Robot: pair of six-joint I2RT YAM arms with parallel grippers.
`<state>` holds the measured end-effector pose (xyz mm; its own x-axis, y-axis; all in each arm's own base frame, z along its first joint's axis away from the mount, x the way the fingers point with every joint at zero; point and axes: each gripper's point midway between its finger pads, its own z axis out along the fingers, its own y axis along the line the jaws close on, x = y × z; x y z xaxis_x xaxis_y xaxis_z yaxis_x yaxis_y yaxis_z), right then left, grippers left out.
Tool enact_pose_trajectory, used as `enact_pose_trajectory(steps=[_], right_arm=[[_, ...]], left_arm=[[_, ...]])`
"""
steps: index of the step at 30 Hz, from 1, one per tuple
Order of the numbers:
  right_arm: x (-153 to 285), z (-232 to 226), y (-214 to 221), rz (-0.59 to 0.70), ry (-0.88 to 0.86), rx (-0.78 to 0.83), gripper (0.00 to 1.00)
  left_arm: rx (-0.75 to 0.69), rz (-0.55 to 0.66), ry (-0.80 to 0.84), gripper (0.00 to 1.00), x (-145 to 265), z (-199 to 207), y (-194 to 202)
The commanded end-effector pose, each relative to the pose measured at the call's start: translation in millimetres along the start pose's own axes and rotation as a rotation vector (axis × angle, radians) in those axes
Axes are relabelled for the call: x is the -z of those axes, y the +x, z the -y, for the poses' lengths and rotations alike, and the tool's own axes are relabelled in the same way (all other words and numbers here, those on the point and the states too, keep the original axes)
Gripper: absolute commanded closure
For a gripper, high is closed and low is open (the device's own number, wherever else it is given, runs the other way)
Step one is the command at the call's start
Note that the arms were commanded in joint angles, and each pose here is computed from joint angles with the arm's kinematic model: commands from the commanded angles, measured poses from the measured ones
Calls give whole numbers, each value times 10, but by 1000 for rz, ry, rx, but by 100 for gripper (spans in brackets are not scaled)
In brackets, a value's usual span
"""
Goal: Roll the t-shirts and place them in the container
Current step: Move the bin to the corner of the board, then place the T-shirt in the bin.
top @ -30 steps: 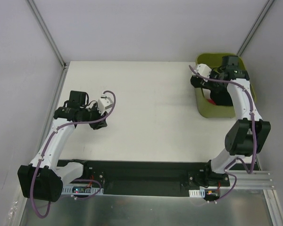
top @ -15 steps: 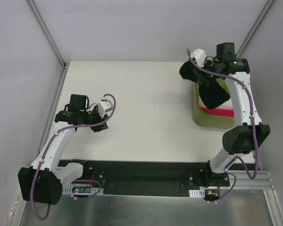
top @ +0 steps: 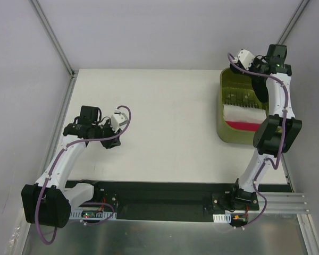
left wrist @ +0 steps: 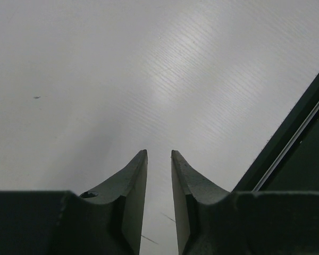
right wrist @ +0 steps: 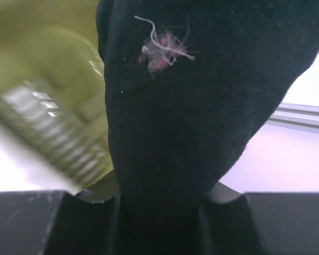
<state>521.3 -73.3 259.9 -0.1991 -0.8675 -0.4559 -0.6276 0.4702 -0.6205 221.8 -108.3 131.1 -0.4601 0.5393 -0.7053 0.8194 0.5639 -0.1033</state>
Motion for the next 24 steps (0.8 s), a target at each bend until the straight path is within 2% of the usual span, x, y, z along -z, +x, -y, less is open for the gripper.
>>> enact_pose_trajectory(steps=[1,4,6,10,16,18,24], right_arm=[[-144,552,102,25,126,234,99],[-317,457,237,34,83,328,99],[-457,265,360,36,26,361,99],[-647,44,420,80,-32,401,99],[-896,-237,460,126,-95,410,99],[-937,-389,495,140,-133,418,99],[-867,-913,464,210,-251,480,99]], left_arm=[[22,-65,-34,77,72,-67,84],[21,-118,-40,79,94,-91,164],[16,-145,-41,83,96,-123,192],[20,-183,-56,85,136,-206,166],[13,-245,-81,82,148,-358,172],[21,-271,-83,79,153,-387,194],[23,-283,-87,73,166,-451,131]])
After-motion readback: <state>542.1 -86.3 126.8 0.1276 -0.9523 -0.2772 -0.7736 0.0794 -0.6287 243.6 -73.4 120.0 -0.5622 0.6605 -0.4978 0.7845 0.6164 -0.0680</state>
